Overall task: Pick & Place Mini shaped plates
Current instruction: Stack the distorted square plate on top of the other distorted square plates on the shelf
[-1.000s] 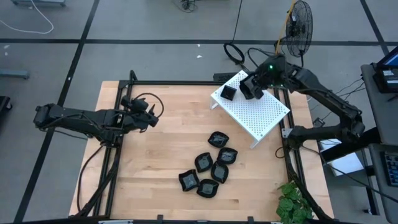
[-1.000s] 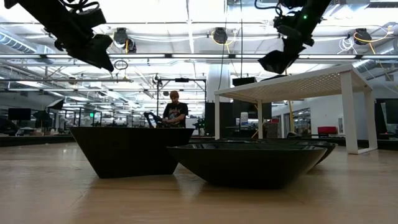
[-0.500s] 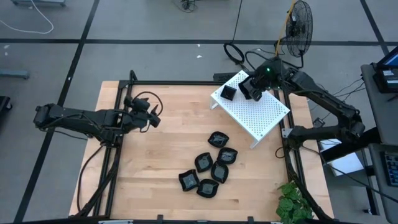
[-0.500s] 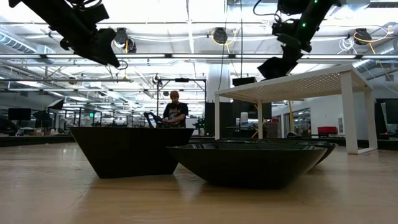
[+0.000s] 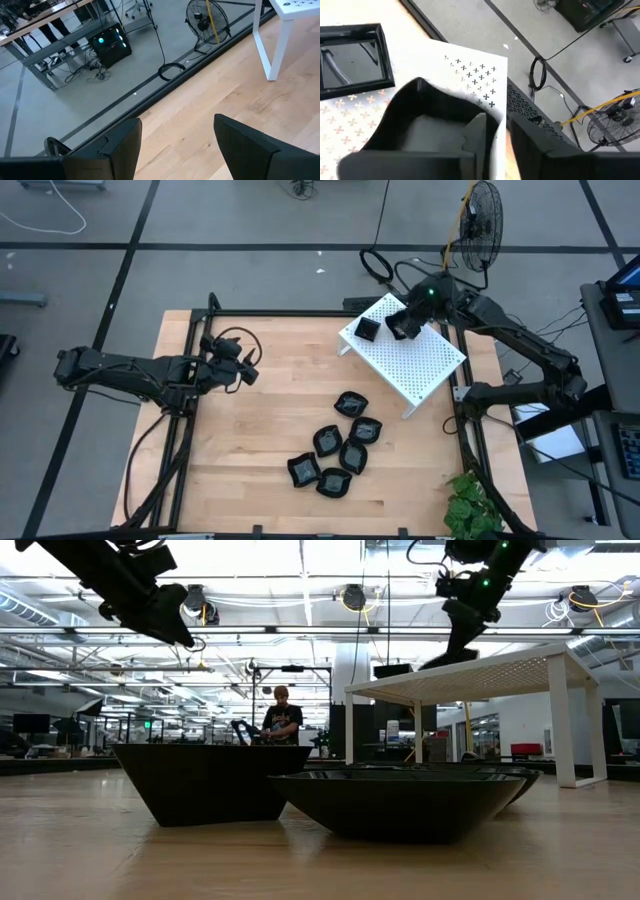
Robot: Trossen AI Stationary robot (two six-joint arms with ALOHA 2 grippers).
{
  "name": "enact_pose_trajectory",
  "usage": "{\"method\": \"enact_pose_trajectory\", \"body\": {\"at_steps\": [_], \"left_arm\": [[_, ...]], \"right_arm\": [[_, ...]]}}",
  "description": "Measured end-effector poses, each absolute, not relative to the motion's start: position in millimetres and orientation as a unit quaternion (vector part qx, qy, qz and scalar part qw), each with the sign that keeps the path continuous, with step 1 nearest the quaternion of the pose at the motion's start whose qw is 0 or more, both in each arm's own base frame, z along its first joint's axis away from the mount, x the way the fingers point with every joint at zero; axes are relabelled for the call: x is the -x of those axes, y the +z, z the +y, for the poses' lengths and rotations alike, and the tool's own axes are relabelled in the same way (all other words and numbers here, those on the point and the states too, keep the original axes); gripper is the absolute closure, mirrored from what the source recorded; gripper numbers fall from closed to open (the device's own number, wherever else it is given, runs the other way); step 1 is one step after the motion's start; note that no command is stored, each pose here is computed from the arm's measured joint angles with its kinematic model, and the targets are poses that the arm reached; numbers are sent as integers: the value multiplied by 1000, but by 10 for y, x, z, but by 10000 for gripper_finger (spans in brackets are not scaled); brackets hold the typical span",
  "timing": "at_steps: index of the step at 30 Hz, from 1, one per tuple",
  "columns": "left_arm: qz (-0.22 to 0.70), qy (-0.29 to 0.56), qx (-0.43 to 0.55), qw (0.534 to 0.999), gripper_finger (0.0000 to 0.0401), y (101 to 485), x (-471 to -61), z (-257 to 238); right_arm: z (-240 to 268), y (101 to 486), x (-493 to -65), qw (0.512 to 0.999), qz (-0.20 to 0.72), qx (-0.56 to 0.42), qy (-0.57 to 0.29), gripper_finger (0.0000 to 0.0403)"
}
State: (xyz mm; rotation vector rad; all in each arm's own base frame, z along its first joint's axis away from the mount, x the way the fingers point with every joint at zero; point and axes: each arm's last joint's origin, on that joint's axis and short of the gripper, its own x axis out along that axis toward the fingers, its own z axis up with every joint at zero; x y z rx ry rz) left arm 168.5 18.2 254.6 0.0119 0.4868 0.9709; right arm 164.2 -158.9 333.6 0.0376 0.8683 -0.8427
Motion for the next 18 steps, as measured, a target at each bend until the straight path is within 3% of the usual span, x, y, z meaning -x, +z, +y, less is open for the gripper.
{"method": "enact_pose_trajectory", "body": {"at_steps": [8, 18], "left_arm": [[232, 462, -6, 856, 150, 2546, -1685, 182], [232, 461, -7, 856, 150, 2546, -1685, 182]], "right_arm": [[-1598, 3384, -1652, 831, 386, -8, -401, 269], [-1611, 3412, -1671, 836, 369, -3, -405, 266]]}}
